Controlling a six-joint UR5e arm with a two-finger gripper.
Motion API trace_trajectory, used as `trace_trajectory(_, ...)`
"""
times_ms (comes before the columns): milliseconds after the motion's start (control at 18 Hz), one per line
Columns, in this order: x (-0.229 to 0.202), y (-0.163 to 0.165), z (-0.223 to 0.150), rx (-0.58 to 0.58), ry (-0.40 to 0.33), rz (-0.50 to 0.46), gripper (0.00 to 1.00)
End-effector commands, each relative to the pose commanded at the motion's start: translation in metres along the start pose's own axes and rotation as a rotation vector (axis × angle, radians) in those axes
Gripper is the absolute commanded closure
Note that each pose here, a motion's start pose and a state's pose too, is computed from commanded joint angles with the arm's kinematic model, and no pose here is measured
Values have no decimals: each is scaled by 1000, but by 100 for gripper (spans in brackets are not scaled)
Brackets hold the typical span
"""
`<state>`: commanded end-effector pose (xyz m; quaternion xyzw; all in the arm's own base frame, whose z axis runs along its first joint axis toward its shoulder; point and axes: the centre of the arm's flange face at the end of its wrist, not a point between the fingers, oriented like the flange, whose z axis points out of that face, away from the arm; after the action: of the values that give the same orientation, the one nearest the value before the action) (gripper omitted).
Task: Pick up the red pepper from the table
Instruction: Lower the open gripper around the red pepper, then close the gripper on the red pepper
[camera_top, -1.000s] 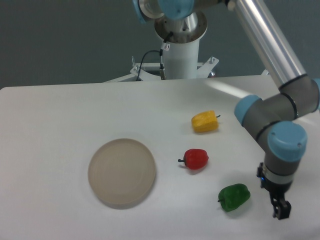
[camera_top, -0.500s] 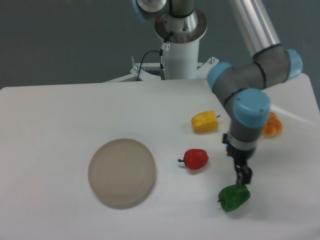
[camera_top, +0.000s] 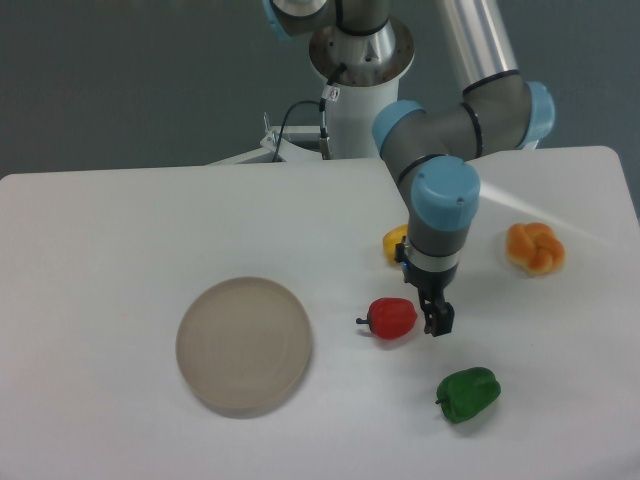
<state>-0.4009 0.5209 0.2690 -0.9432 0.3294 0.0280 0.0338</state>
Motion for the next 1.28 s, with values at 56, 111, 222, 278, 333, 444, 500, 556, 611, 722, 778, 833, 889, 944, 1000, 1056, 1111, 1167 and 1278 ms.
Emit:
trace_trajectory(56,1,-2,3,0,-1,2,0)
trace_trajectory(111,4,-5,7,0,5,4,0)
trace_trajectory(222,5,-8,10,2,8,10,0)
trace_trajectory(278,4,-8,11,2,10,10,0)
trace_trajectory(333,2,-9,10,1,7,10,0)
trace_trajectory(444,1,-9,14,1,8,12,0)
trace_trajectory(500,0,-9,16,1,4,12,0)
trace_trajectory(556,2,-9,19,1,1,12,0)
trace_trajectory(611,1,-9,21,1,-1,12,0)
trace_trajectory(722,1,-9,25,1,1,12,0)
trace_trajectory(778,1,-10,29,1,5,12,0)
trace_trajectory(833,1,-11,33,1,8,13,0)
trace_trajectory(889,1,-11,34,1,4,15,0)
trace_trajectory(944,1,-16,34,1,0,23,0)
trace_trajectory(1000,1,-16,34,1,-2,23,0)
trace_trajectory(1056,2,-17,34,1,0,24,0)
trace_trajectory(1111,4,-19,37,1,4,26,0)
trace_trajectory(1167,5,-20,40,1,9,26,0)
trace_trajectory(1278,5,-20,43,0,14,27,0)
